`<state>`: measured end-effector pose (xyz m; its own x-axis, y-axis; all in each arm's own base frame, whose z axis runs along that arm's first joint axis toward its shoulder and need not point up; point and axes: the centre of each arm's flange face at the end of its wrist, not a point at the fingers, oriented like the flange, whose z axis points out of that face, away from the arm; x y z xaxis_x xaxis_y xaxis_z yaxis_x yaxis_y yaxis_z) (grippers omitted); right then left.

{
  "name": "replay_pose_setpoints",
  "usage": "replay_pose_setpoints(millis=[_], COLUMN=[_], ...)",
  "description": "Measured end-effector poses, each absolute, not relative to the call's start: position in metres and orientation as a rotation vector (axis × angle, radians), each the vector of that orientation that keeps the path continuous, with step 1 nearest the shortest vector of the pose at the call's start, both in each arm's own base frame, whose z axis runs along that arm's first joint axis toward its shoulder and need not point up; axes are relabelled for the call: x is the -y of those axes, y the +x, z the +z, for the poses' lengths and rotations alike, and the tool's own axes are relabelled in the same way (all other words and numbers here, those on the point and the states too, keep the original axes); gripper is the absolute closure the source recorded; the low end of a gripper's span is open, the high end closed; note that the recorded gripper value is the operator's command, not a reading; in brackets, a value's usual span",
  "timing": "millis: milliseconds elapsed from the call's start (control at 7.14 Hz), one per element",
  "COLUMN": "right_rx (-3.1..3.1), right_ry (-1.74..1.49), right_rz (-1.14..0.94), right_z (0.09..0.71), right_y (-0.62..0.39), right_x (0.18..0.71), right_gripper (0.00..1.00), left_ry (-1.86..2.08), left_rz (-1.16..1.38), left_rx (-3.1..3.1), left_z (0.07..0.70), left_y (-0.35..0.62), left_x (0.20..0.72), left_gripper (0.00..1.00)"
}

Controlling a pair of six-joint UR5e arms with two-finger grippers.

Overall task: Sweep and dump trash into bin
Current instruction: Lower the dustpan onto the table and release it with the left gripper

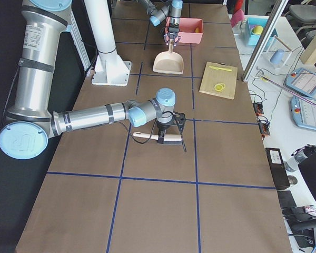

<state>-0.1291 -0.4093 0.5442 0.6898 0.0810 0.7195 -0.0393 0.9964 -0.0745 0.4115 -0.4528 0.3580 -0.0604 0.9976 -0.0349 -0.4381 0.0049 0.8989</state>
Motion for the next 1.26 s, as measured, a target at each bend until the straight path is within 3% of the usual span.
replay_pose_setpoints(millis=[700, 1260], right_rx=[0.807, 0.81], right_ry=[-0.055, -0.049], right_rz=[0.069, 0.074], right_z=[0.545, 0.542], right_y=[-0.129, -0.126], right_x=[0.409, 0.411], right_gripper=[0.0, 0.0], left_ry=[0.647, 0.545], left_rz=[1.395, 1.326], left_rx=[-0.896, -0.845], left_z=[0.35, 0.293], left_y=[0.411, 0.349], left_x=[0.45, 0.434], left_gripper=[0.0, 0.0])
